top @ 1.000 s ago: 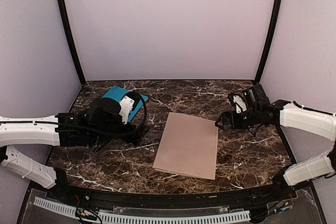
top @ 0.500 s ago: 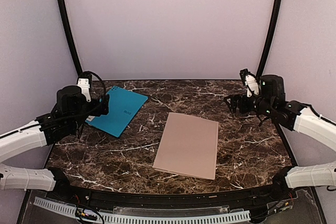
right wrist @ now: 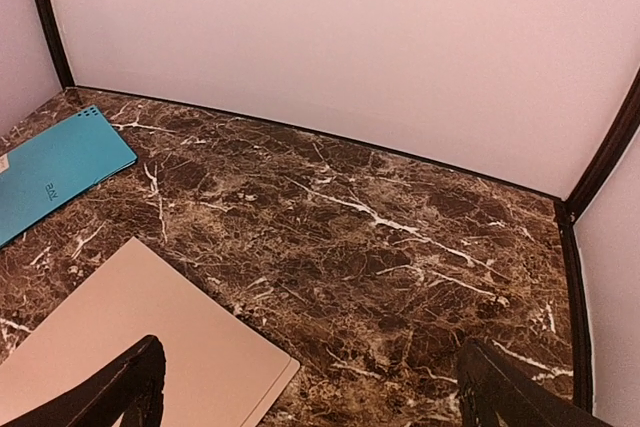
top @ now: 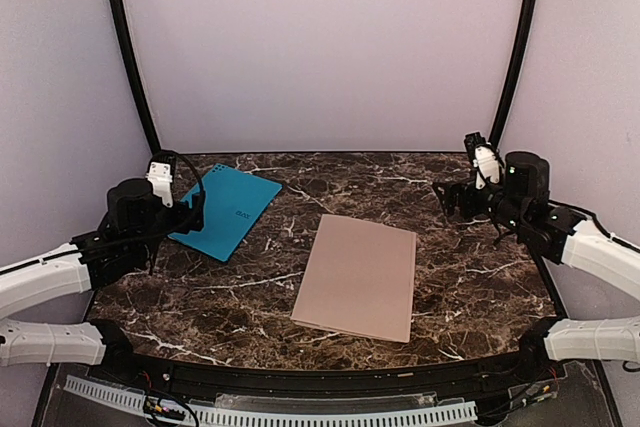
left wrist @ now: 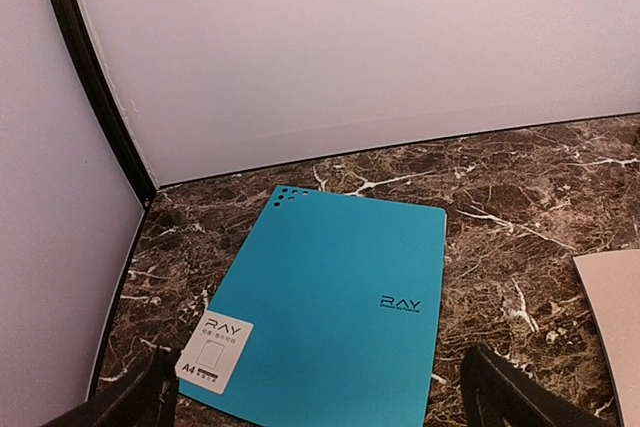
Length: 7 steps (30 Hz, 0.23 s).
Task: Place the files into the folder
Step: Reset both arms
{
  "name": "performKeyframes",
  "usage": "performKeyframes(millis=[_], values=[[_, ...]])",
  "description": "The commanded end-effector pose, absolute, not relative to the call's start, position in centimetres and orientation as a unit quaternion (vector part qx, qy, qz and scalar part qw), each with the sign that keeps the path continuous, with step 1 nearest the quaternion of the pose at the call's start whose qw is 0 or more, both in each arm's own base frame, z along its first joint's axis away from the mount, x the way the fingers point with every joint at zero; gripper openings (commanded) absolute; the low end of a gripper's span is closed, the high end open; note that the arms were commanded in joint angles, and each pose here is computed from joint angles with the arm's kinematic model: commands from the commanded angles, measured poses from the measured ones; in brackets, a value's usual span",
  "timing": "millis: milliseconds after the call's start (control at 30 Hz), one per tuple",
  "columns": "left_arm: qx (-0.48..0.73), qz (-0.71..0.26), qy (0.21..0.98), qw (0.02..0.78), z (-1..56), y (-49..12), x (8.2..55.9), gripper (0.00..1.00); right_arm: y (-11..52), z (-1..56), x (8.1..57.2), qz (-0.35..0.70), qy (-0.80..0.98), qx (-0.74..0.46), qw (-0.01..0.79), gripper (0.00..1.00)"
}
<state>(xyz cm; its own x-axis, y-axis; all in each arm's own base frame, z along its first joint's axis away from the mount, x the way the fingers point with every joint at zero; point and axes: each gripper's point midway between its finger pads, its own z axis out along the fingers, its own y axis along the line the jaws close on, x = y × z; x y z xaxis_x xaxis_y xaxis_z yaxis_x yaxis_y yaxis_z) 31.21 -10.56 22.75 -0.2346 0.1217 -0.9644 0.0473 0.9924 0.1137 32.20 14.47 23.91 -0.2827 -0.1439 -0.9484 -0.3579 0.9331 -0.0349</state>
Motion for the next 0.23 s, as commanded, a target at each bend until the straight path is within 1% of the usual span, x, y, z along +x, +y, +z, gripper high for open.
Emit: performKeyframes(millis=[0, 200], values=[[0.058, 0.028, 0.778, 0.624, 23.00, -10.50, 31.12, 0.99, 14.47, 24.63, 32.55, 0.087, 0.783, -0.158, 0.596, 0.99], [0.053, 0.034, 0.779, 0.624, 22.97, -10.14, 31.00, 0.99, 14.96, 24.44, 32.72, 0.092, 0.784, -0.168, 0.591, 0.99]])
